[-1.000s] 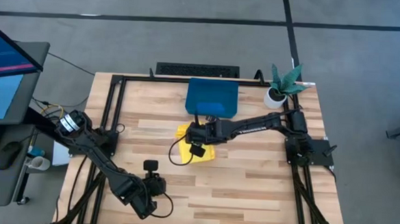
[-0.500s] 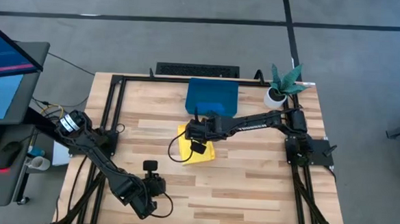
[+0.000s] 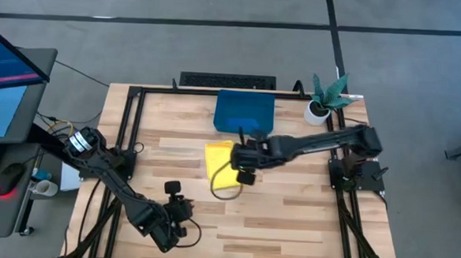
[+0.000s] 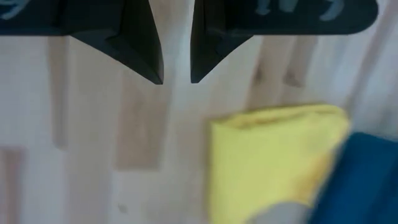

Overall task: Roll microfiber towels into tight, uniform cylinder then place into a basket
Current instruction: Roll the yellow microfiber cloth

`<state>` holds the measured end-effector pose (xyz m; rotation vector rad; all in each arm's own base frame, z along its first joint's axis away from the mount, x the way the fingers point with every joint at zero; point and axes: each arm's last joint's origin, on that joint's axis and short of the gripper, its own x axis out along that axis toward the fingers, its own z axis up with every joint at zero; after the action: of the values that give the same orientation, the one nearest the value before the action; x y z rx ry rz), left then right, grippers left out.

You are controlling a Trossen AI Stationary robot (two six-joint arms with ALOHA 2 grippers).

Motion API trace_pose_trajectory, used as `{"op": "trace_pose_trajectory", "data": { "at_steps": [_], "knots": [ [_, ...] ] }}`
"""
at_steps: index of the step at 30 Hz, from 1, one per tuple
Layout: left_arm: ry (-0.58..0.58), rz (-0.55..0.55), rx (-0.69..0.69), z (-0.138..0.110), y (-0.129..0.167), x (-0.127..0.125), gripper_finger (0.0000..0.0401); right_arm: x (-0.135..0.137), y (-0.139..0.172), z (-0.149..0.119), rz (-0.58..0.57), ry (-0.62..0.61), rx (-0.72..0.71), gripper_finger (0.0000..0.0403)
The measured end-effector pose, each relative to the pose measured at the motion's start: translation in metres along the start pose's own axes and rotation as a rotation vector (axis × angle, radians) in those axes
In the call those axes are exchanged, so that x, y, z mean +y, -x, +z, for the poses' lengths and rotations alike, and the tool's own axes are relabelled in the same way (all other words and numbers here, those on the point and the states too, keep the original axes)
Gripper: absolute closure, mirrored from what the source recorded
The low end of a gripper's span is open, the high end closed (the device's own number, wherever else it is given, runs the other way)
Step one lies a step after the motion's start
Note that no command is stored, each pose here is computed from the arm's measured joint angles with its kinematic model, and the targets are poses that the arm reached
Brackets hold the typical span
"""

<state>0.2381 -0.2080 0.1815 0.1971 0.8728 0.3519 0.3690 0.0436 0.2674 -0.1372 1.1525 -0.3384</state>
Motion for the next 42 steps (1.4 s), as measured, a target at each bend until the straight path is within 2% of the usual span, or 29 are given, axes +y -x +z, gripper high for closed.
{"op": "trace_pose_trajectory", "data": {
  "at_steps": [3,6,10,16,22,26,30,34,42],
  "knots": [
    [0.035,0.066,-0.059,0.003,-0.002,0.004,0.0329,0.004,0.007,-0.024,0.007,0.008,-0.001,0.0210],
    [0.039,0.126,-0.095,0.009,-0.008,0.010,0.0329,0.009,0.009,-0.046,0.035,-0.017,-0.064,0.0217],
    [0.089,0.156,-0.042,0.021,-0.026,0.026,0.0329,0.019,0.006,-0.070,0.079,-0.020,-0.157,0.0222],
    [0.097,0.212,0.002,0.039,-0.053,0.053,0.0329,0.029,-0.007,-0.089,0.119,-0.021,-0.252,0.0220],
    [0.086,0.185,0.086,0.056,-0.084,0.087,0.0329,0.033,-0.022,-0.101,0.106,0.007,-0.204,0.0218],
    [0.111,0.217,0.121,0.061,-0.100,0.110,0.0329,0.034,-0.022,-0.100,0.109,0.003,-0.212,0.0221],
    [0.154,0.147,0.114,0.047,-0.125,0.125,0.0329,0.033,-0.022,-0.099,0.110,0.002,-0.216,0.0222],
    [0.232,0.048,0.033,0.030,-0.145,0.133,0.0329,0.033,-0.021,-0.099,0.111,0.001,-0.217,0.0221],
    [0.265,-0.047,0.071,0.000,-0.149,0.126,0.0329,0.034,-0.021,-0.097,0.116,-0.008,-0.234,0.0223]
  ]
}}
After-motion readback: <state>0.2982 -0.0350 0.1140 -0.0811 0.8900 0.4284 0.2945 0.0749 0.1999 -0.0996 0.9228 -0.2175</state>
